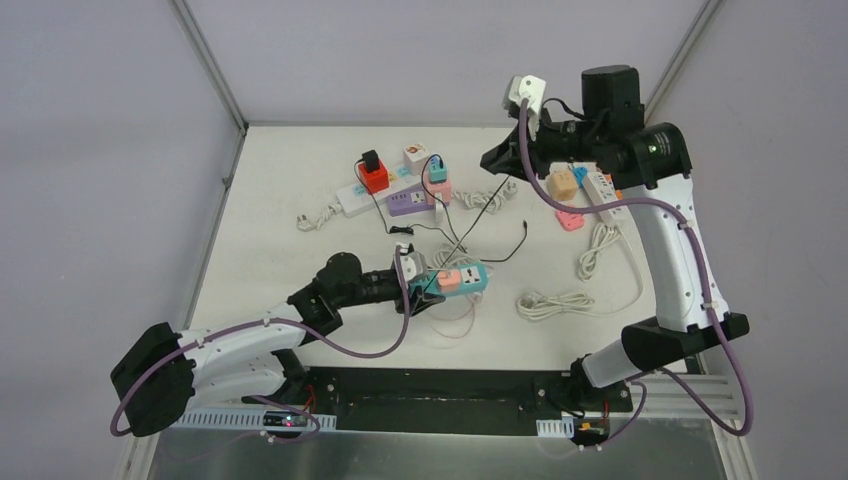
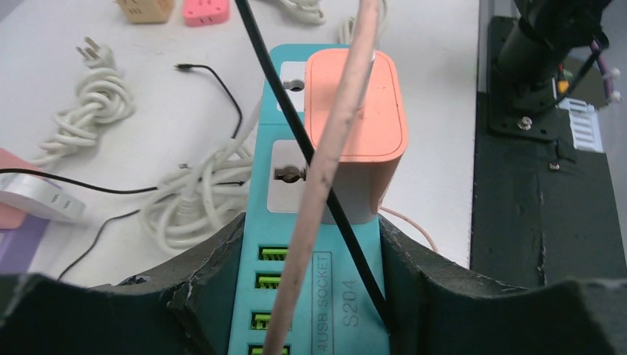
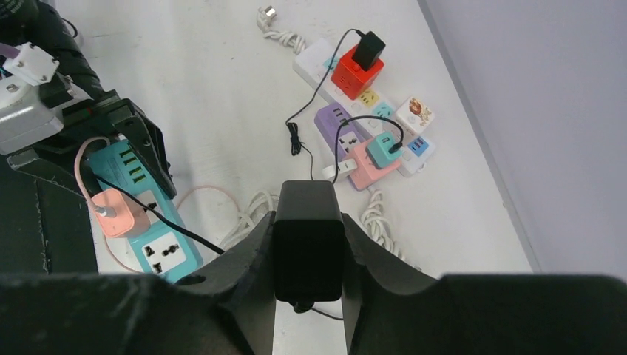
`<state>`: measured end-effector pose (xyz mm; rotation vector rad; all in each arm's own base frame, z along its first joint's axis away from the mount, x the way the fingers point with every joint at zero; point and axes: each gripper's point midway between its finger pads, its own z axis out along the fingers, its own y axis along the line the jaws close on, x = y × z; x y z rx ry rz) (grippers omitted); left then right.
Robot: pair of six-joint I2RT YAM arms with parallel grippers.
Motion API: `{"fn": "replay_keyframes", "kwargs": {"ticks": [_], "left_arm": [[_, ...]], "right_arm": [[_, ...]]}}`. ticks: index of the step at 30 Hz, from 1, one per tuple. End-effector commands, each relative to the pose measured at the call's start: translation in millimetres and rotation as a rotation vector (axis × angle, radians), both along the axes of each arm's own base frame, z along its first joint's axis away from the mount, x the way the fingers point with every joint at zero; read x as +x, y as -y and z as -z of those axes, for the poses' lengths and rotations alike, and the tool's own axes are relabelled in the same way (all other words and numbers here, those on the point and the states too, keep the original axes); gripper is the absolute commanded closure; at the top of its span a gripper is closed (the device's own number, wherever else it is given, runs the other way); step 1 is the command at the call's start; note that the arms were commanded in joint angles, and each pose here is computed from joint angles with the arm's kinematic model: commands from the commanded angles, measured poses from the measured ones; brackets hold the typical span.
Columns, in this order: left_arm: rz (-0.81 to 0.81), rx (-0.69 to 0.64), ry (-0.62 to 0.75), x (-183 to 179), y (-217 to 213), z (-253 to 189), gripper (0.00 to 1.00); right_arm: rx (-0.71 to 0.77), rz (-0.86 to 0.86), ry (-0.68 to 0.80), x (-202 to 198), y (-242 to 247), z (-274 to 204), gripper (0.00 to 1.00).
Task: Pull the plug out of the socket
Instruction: Place the plug at the center of the board.
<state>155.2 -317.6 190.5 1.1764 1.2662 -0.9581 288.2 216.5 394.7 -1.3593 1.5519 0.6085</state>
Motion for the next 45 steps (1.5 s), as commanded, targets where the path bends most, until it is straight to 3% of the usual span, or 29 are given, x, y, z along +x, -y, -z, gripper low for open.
{"fn": "replay_keyframes", "kwargs": {"ticks": [1,4,7,14,25,26,28,30,35,38,45], "left_arm": [[0.032,0.029,-0.009,-7,-7,10,1.0],[0.03,0.025,-0.011,-6,-10,12,1.0],[0.029,0.024,-0.017,-4,-10,16,1.0],[0.013,0.064,-0.069,5,-5,46,1.0],[-0.056,0.134,-0.162,26,6,110,1.0],[-0.071,0.138,-0.17,29,6,113,0.97],[-0.094,0.139,-0.184,32,5,118,0.73],[-0.1,0.138,-0.196,32,5,120,0.57],[-0.118,0.111,-0.218,31,4,114,0.3],[-0.127,0.085,-0.219,30,2,102,0.22],[-0.131,0.076,-0.228,19,-11,73,0.18]], "right_arm": [[0.03,0.254,0.262,47,41,-77,1.0],[0.068,0.345,0.313,57,59,-102,1.0],[0.083,0.322,0.286,54,57,-98,1.0],[0.052,0.249,0.051,59,40,-1,1.0],[0.06,0.16,-0.172,59,15,80,1.0],[0.06,0.151,-0.183,58,13,83,1.0],[0.054,0.13,-0.206,54,7,92,1.0],[0.044,0.113,-0.22,51,2,99,1.0],[0.032,0.073,-0.267,42,-10,115,1.0],[0.031,0.05,-0.288,38,-17,119,1.0],[0.102,-0.003,-0.354,31,-33,105,1.0]]}}
